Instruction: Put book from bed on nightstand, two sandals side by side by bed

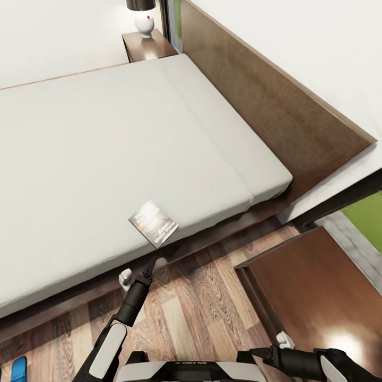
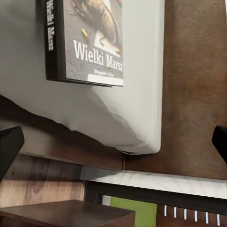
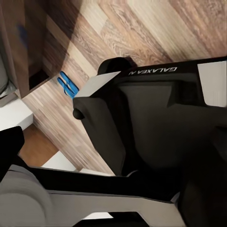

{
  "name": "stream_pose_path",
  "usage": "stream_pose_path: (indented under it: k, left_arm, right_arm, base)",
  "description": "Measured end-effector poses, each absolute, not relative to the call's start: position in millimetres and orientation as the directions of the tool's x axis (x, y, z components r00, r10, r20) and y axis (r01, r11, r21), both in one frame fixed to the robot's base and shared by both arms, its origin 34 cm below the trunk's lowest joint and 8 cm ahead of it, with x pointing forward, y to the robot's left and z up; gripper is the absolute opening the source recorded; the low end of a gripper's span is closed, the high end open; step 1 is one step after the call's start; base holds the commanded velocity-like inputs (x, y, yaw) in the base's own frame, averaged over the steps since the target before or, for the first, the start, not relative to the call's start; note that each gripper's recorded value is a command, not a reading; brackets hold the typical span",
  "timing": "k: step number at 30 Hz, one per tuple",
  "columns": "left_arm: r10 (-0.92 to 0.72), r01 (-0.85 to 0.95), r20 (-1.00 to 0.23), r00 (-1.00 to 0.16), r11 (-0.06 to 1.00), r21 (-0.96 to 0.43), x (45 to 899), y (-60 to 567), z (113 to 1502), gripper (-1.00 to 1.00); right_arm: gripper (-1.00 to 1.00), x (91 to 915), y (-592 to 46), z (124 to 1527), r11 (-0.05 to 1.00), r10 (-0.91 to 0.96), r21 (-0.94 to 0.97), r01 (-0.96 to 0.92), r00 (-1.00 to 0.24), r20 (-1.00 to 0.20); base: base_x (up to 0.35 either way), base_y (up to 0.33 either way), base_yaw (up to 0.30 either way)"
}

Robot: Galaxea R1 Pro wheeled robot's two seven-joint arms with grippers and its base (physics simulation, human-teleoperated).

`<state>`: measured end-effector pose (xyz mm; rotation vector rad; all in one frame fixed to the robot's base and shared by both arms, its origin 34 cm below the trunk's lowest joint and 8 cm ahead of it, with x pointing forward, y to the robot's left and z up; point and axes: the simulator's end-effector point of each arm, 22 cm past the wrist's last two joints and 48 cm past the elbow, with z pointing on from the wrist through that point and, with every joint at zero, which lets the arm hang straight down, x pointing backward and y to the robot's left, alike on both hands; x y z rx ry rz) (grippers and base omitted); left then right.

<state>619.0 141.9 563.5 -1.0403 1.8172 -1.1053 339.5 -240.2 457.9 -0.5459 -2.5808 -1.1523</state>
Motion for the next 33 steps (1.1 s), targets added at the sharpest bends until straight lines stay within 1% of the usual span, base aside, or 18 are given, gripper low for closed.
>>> stream_pose_path:
  k: [16,33]
  left_arm:
    - [-0.905,-0.252,-0.185,-0.383,0.295,-0.922,618,142,537,1.00]
    - [-0.905,-0.250,-0.186,-0.384,0.295,-0.922,618,142,537,1.00]
  right_arm:
    - [1.00,339,-240,431,0.614,0.230,0.656,0.438,-0.895,0.382]
    - [1.00,338,-240,431,0.615,0.230,0.656,0.438,-0.895,0.382]
  base:
    - [0.000,0.000,0.000]
    - [0.000,0.000,0.000]
